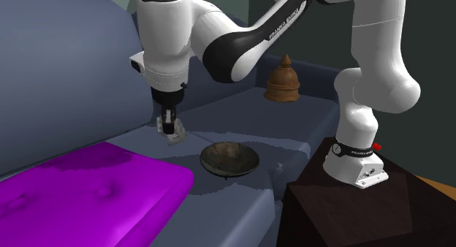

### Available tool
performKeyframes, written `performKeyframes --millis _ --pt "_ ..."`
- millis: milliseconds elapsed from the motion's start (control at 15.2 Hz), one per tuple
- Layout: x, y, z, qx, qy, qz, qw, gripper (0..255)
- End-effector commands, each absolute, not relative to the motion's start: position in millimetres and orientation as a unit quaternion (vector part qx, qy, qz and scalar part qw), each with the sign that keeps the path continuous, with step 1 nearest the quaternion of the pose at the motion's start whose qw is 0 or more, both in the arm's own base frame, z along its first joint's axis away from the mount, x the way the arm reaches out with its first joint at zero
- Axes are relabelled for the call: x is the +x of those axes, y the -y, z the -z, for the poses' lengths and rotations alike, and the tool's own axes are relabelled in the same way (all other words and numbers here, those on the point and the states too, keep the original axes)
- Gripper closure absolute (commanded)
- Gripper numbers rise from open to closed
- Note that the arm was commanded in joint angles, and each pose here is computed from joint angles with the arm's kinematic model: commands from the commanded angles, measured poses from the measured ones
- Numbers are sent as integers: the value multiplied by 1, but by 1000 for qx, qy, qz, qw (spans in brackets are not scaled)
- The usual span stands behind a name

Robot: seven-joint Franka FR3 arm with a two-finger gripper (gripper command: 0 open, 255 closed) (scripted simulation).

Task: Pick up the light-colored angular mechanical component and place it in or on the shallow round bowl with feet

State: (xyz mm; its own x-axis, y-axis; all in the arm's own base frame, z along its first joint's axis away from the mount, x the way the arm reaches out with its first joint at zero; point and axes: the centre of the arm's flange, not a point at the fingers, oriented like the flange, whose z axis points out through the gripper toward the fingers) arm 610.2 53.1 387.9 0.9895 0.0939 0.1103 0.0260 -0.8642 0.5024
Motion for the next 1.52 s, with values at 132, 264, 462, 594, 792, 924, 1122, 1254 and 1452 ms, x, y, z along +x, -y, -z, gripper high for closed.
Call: performKeyframes --millis 132,264,462,594,792,924,1122,1254,1452 --pt "610 -53 -409 963 -31 -66 259 255" --pt "610 -53 -418 963 -31 -66 259 255" --pt "572 -61 -422 963 -31 -66 259 255" --pt "546 -67 -424 963 -31 -66 259 255" --pt "508 -75 -428 963 -31 -66 259 255" --pt "482 -81 -431 963 -31 -66 259 255" --pt "443 -89 -434 963 -31 -66 259 255" --pt "425 -93 -436 963 -31 -66 259 255" --pt "425 -93 -420 963 -31 -66 259 255"
